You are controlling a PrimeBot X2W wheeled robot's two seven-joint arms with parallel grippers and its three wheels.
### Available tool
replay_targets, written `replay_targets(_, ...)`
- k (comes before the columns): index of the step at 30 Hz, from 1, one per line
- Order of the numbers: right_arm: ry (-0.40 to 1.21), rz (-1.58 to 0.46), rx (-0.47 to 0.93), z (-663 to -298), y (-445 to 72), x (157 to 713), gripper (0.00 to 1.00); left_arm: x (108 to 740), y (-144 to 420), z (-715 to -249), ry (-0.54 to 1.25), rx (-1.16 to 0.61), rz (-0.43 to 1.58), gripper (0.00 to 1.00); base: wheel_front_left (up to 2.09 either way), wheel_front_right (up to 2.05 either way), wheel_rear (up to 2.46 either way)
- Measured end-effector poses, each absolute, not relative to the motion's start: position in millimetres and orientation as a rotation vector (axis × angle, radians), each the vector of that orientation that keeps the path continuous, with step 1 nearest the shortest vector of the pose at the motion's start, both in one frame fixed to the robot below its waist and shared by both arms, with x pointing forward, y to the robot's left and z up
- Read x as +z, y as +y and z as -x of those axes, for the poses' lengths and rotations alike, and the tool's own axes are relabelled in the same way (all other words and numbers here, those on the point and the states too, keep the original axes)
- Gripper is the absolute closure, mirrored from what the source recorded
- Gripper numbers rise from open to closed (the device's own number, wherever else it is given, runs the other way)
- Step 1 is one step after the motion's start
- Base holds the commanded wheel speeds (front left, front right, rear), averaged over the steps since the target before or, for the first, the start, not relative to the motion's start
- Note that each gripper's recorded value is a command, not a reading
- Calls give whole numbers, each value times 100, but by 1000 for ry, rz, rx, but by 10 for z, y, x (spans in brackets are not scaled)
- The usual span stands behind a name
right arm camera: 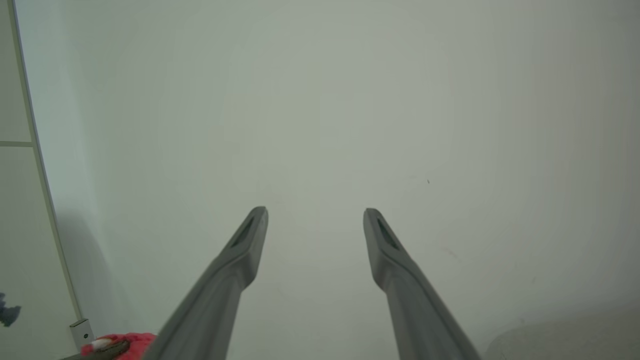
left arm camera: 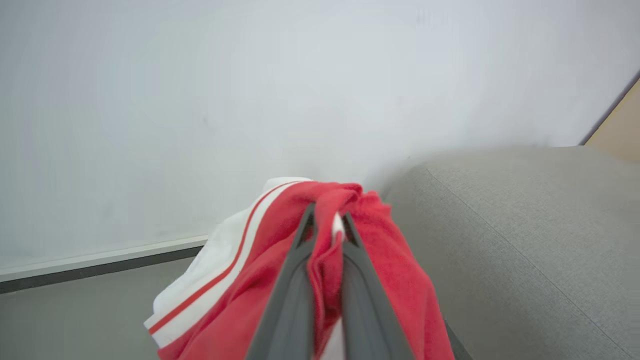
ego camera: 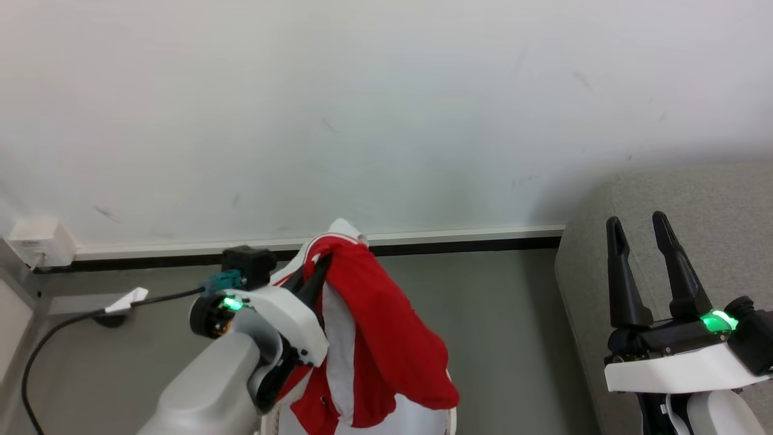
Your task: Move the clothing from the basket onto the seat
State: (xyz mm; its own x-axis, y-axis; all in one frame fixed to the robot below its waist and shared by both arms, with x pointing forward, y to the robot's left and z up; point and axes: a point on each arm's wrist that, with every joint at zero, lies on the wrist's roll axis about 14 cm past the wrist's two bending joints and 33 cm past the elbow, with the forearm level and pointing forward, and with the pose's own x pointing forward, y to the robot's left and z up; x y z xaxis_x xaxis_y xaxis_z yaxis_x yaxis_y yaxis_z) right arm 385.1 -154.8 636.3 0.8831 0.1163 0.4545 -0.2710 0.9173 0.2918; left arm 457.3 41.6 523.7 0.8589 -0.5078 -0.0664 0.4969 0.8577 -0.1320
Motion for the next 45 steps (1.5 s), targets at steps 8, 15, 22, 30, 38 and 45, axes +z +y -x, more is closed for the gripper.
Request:
replay_targets(8, -438, -359, 231, -3776, -1463, 6345, 0, 5973, 312, -4583, -103, -559, 125, 100, 0, 0, 0)
replay_targets(15, -419, -361, 243, -3727, -1419, 6287, 0, 6327, 267, -4505, -184, -573, 125, 100, 0, 0, 0)
replay_targets(22, -403, -356, 266, -3715, -1348, 6248, 0, 6354, 262, -4454, -180, -575, 123, 100, 0, 0, 0)
replay_targets(30, -338, -344, 367, -3693, -1054, 6095, 0, 6360, 268, -4425, -172, -575, 128, 100, 0, 0, 0)
replay_targets(38, -217, -306, 545, -3670, -570, 5823, 0, 6340, 245, -4406, -157, -588, 122, 100, 0, 0, 0)
replay_targets(45, -123, -265, 675, -3711, -143, 5639, 0, 6348, 181, -4375, -153, -611, 118, 100, 0, 0, 0)
